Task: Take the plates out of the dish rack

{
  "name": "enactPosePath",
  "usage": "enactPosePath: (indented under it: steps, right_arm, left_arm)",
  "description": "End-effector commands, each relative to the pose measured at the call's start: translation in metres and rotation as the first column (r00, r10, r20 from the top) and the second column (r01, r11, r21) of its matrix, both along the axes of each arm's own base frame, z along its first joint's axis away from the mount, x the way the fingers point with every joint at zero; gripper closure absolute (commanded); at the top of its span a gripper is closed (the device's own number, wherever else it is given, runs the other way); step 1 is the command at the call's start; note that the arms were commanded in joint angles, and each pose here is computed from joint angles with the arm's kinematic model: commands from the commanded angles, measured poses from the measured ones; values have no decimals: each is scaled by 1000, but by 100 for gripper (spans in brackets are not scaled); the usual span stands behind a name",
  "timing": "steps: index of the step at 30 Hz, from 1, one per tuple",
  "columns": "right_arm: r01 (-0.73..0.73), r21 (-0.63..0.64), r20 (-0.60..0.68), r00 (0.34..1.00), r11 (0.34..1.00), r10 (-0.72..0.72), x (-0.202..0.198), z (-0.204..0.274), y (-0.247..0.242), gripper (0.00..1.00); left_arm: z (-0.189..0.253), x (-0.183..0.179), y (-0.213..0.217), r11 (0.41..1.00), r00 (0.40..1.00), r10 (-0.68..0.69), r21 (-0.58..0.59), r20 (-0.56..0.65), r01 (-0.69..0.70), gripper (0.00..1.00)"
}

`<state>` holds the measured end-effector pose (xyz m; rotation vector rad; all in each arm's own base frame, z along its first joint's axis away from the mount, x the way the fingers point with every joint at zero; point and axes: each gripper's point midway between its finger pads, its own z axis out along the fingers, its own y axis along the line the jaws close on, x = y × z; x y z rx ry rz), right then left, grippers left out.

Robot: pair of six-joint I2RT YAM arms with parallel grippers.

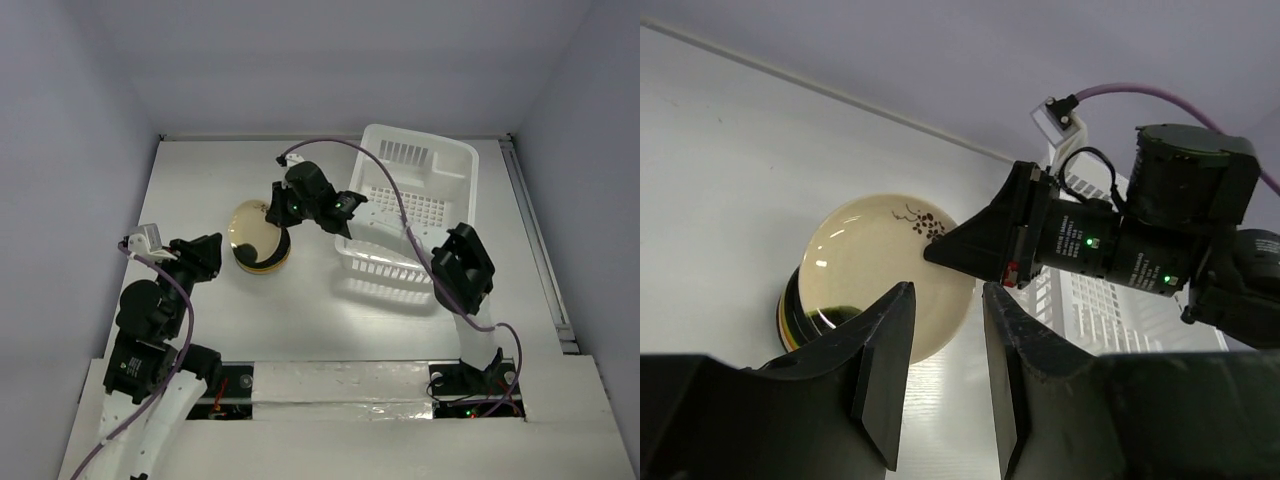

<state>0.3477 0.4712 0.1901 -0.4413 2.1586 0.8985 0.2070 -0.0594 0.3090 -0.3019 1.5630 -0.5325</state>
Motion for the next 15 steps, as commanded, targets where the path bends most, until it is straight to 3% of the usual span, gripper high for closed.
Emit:
enactPosePath:
  steps: [1, 11, 14, 15]
  right_arm:
    - [15, 137, 15, 1000, 990, -17, 12, 32, 21, 97]
    - [119, 127, -90, 990, 985, -108, 17, -16, 19, 92]
    - [142, 110, -106, 986, 984, -130, 17, -29, 15, 82]
    - [148, 100, -110, 984, 984, -137, 17, -33, 13, 72]
  left_arm:
    - [6, 8, -2, 1000, 1000, -7, -1, 26, 8, 70]
    - [5, 9, -4, 1000, 1000, -14, 2, 20, 14, 69]
    - [5, 8, -4, 1000, 1000, -14, 0, 21, 14, 69]
    - [5, 9, -4, 1000, 1000, -14, 2, 20, 14, 69]
